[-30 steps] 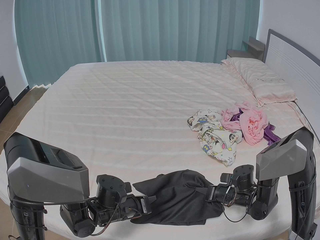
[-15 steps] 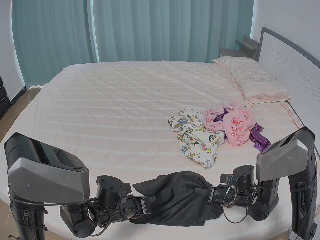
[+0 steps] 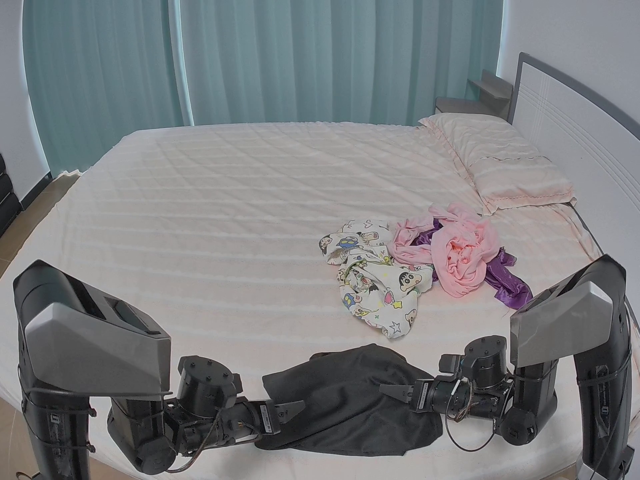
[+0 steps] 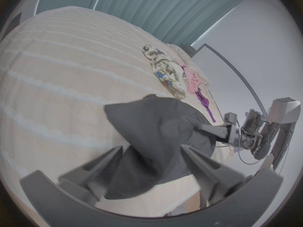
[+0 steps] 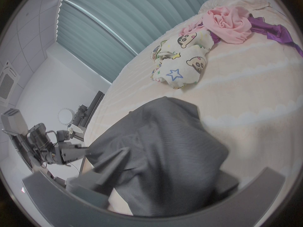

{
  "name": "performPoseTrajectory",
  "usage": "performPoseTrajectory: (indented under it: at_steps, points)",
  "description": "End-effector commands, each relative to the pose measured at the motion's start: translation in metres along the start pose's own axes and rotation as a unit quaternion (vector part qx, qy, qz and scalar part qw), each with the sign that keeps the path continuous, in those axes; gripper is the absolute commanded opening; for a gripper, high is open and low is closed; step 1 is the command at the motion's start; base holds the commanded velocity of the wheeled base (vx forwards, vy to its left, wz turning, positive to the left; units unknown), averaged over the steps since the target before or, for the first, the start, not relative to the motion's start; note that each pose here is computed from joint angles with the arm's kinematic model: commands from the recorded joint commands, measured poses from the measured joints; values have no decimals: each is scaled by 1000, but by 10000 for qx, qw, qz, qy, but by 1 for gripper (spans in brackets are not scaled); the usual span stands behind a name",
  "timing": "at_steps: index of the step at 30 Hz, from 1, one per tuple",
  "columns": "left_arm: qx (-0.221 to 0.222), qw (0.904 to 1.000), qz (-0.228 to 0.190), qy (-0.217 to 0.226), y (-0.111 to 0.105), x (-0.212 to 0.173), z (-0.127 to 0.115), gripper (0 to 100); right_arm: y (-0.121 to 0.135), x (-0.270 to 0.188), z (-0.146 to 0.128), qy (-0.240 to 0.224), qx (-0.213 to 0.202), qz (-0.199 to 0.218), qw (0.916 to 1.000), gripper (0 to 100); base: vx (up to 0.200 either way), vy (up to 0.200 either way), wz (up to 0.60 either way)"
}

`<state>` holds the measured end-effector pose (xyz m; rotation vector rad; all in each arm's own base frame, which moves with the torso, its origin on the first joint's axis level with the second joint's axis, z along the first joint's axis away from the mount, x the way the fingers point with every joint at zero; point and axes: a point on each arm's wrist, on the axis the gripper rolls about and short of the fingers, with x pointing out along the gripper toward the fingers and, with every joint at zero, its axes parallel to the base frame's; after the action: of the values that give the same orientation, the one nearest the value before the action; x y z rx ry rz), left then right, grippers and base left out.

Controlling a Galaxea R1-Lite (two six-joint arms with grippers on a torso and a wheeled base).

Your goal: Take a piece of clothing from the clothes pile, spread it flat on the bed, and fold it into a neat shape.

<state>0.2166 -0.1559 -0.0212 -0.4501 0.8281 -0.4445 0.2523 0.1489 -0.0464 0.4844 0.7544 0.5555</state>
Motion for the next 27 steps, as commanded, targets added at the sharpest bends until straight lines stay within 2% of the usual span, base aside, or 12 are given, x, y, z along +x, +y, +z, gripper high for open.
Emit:
performPoseTrajectory:
  at_steps: [1, 5, 12, 18, 21, 27]
  points:
    - [-87, 9996, 259, -83, 17, -4, 7, 100, -1, -2, -2, 6, 4, -39, 10000, 100, 0, 0, 0]
    - [-221, 9986, 389, -269, 26, -6, 17, 100, -12, -6, 8, -180, 108, -176, 9996, 100, 0, 0, 0]
    - [-246, 9987, 368, -246, 26, -6, 16, 100, -28, -19, 20, -401, 292, -437, 9978, 100, 0, 0, 0]
    - [-244, 9989, 353, -196, 26, -5, 14, 100, -31, -22, 23, -474, 331, -484, 9972, 100, -200, 0, 0]
    - [-343, 9987, 321, -205, 25, -4, 15, 100, -32, -21, 24, -498, 350, -476, 9970, 100, -200, 0, 0]
    - [-938, 9938, 257, -541, 24, 16, 28, 100, -32, -19, 29, -596, 362, -427, 9967, 100, 0, 0, 0]
